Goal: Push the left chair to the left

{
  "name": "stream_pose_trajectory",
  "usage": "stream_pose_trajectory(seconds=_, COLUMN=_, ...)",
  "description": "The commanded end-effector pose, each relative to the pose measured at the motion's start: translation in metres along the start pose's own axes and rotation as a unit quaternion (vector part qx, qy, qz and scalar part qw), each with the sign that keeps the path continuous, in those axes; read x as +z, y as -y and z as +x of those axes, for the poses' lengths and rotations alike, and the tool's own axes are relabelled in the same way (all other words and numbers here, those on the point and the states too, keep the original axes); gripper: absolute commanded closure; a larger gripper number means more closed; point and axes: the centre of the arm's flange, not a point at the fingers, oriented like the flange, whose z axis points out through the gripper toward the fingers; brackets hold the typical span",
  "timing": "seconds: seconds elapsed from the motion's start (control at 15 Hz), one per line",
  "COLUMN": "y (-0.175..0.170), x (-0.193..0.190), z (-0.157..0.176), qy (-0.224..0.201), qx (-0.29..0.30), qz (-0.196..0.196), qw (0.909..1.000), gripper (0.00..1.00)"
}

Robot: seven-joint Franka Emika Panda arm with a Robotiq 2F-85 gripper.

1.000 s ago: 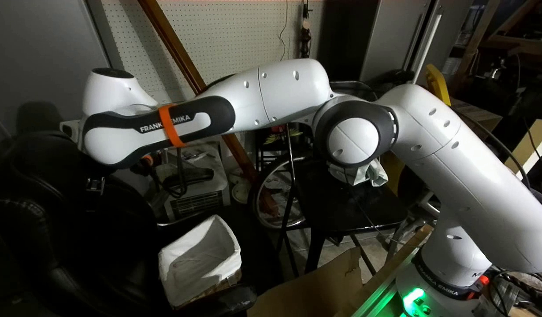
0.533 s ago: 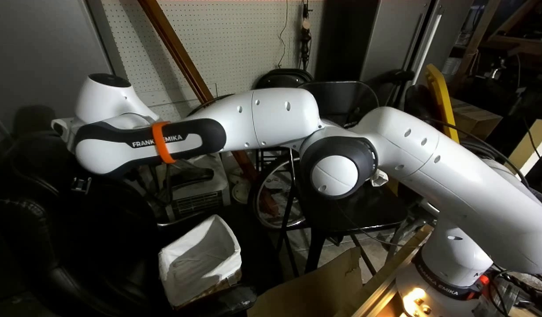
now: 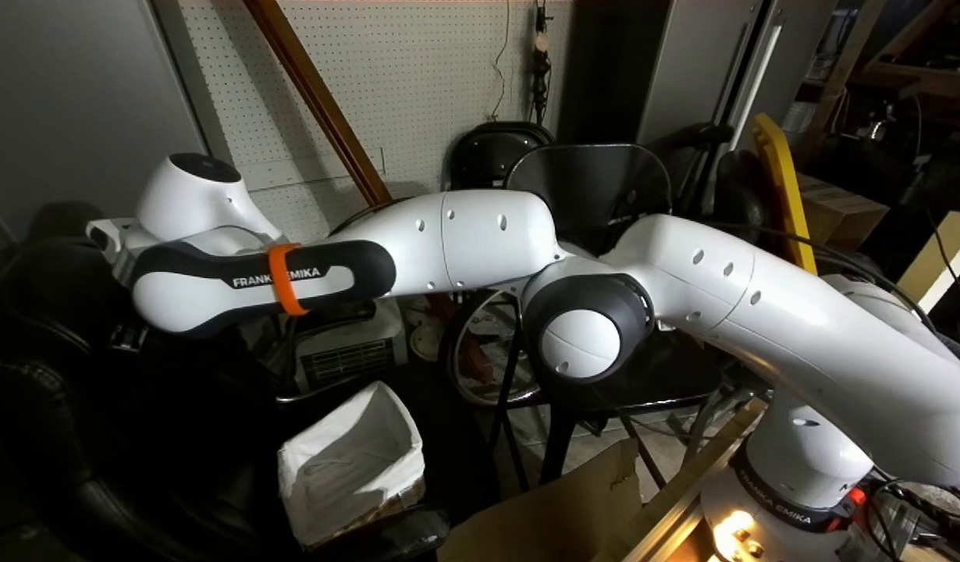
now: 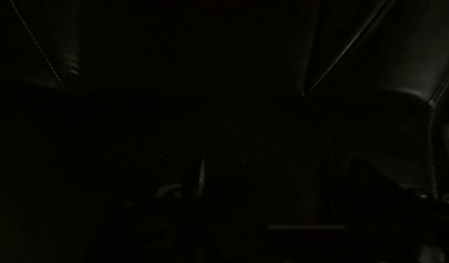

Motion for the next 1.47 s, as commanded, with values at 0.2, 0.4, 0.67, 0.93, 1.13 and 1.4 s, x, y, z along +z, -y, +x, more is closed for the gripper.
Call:
stream_pose_trajectory(seconds=0.2, y=-0.016, x=0.042, z=0.062, qy=-0.094, qx=-0.034, qz=0.025, qw=0.9947, gripper=0.0)
stream_pose_trajectory(seconds=0.4, y=-0.015, x=0.043, z=0.061, qy=-0.11, qx=-0.044, qz=0.035, qw=0.9923, gripper=0.0)
stream_pose_trajectory(seconds=0.67, y=-0.02, x=0.044, z=0.059, qy=-0.122, qx=-0.049, qz=0.042, qw=0.9904, gripper=0.0)
stream_pose_trajectory(seconds=0.93, y=-0.005, x=0.012, z=-0.008, qy=-0.072, qx=-0.034, qz=0.029, qw=0.9964, gripper=0.0)
stream_pose_trajectory(seconds=1.13, y=-0.006, x=0.011, z=-0.008, qy=-0.074, qx=-0.034, qz=0.029, qw=0.9963, gripper=0.0)
stream_pose_trajectory(seconds=1.4, y=-0.013, x=0.012, z=-0.005, qy=-0.098, qx=-0.064, qz=0.022, qw=0.9929, gripper=0.0)
